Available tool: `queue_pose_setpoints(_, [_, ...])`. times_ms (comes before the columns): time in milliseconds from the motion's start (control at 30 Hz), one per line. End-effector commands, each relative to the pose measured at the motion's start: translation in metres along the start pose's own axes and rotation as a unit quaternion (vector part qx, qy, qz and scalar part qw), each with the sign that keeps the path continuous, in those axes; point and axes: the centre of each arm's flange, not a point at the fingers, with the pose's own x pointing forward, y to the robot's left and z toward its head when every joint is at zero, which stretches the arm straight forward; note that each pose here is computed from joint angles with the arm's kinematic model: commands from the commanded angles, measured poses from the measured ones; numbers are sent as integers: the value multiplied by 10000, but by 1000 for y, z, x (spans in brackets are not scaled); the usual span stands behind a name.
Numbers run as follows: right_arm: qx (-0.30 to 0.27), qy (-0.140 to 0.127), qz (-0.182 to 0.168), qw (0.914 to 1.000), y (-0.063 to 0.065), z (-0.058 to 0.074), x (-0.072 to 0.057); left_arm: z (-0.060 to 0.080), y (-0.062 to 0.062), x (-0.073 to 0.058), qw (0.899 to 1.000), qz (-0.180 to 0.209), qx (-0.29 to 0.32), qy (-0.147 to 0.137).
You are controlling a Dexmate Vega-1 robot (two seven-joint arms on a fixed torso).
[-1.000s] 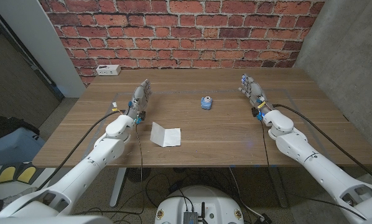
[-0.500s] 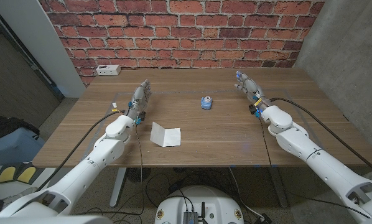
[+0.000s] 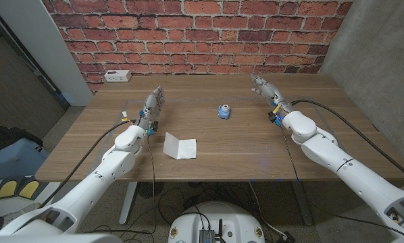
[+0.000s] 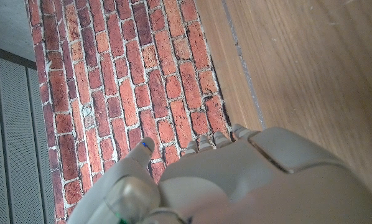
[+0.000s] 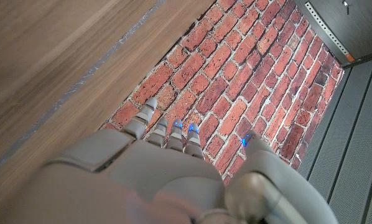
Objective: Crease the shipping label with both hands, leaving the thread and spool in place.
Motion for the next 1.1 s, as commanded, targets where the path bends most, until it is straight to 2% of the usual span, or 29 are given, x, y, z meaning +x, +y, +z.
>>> queue_pose_setpoints(33, [-596, -177, 207, 9978, 11, 22, 1, -2, -2, -2, 10000, -41, -9, 67])
queue_pose_setpoints(367, [-1095, -330, 383, 9927, 22, 42, 1, -3, -3, 0, 9999, -74, -17, 90])
queue_pose_setpoints(1100, [-2118, -560, 808, 9724, 50, 80, 6, -5, -3, 1, 9999, -90, -20, 119])
